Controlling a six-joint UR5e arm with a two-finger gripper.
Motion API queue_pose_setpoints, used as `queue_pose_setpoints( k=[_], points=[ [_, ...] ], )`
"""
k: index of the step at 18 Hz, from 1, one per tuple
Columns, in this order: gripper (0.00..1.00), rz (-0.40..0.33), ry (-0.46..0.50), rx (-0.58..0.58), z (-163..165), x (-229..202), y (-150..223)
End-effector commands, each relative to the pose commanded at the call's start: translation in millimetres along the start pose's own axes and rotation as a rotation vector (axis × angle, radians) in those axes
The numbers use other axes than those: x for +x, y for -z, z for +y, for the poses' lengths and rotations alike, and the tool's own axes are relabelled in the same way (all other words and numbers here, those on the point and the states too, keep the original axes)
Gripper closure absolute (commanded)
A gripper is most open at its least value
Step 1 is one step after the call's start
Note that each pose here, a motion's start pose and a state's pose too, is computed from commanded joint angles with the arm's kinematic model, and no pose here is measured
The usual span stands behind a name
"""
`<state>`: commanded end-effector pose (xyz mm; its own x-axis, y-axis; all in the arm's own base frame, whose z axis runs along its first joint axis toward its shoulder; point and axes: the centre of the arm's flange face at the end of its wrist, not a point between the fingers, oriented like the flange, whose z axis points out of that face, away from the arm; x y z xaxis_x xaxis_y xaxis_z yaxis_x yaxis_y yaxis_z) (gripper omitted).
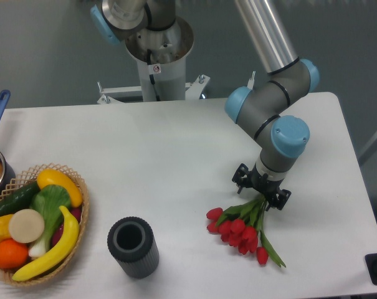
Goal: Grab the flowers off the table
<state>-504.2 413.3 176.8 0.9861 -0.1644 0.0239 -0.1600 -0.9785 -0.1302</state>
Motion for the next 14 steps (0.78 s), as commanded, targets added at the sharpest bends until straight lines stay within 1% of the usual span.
queue_pose_setpoints(
  k=[1, 2, 4, 8, 11, 14],
  points=[
    [0.92, 0.001, 0.006, 0.000, 0, 1, 0],
    [1.00, 0.000, 0.008, 0.000, -1, 1, 1],
    [1.00, -0.009, 0.031, 0.003, -1, 1, 9],
    [1.00, -0.042, 0.092, 0.017, -4, 4, 38],
    [1.00, -0.087, 0.094, 0.027, -6, 9, 70],
    [1.00, -0.117, 0.112, 0.032, 0, 3, 108]
  ],
)
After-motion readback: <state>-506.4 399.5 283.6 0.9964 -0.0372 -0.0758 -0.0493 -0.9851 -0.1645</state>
